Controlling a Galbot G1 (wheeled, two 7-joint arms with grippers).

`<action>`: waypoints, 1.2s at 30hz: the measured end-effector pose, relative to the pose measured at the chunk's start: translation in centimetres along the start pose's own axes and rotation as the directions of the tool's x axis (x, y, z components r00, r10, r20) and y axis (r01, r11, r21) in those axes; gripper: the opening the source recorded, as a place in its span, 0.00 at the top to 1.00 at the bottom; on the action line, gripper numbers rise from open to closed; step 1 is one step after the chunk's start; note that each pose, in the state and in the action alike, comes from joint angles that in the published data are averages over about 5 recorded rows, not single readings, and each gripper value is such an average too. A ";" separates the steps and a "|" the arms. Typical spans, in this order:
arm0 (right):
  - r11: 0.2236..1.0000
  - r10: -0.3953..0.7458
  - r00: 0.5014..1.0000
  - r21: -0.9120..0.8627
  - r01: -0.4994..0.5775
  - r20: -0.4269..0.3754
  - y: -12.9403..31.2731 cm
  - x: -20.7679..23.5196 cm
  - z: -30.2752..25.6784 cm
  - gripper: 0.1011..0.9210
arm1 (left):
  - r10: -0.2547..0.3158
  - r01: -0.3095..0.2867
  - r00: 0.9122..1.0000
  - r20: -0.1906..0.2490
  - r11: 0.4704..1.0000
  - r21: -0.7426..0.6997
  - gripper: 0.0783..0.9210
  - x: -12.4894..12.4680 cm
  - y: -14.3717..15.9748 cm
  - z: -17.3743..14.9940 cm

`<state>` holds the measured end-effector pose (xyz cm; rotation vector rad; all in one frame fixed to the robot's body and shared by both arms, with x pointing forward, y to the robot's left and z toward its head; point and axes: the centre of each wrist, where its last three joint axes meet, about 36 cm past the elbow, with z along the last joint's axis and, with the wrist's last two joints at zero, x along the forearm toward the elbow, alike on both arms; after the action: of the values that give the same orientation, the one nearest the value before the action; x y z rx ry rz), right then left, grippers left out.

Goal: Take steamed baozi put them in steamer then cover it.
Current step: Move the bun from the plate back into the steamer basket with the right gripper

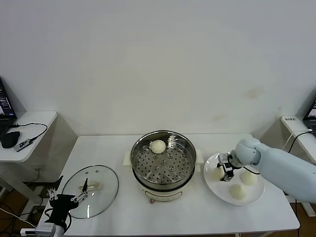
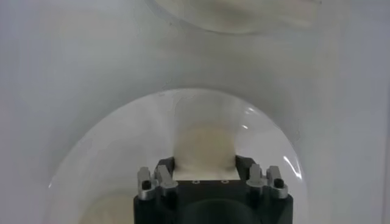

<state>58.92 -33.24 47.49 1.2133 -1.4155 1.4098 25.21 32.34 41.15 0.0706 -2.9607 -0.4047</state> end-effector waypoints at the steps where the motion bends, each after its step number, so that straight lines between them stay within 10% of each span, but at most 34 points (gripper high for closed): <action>1: 1.000 0.004 1.000 -0.003 -0.004 0.000 -0.2 0.5 0.1 0.37 | 0.001 -0.001 1.000 0.002 1.000 0.000 0.12 0.0 0.0 -0.1; 22: 0.984 0.170 0.976 0.035 -0.176 0.134 -6.0 18.9 -7.3 0.35 | 0.024 -0.024 0.999 0.047 1.000 0.009 0.12 -0.4 -0.4 -1.7; 36: 0.993 0.087 0.967 0.054 -0.103 0.239 -7.3 16.6 -20.4 0.35 | -0.012 0.011 0.998 0.054 1.000 0.016 0.12 -0.1 0.1 -2.1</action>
<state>60.10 -14.12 66.87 1.4096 -1.6188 1.4232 25.64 31.91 43.15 0.0801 -3.0187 -0.3910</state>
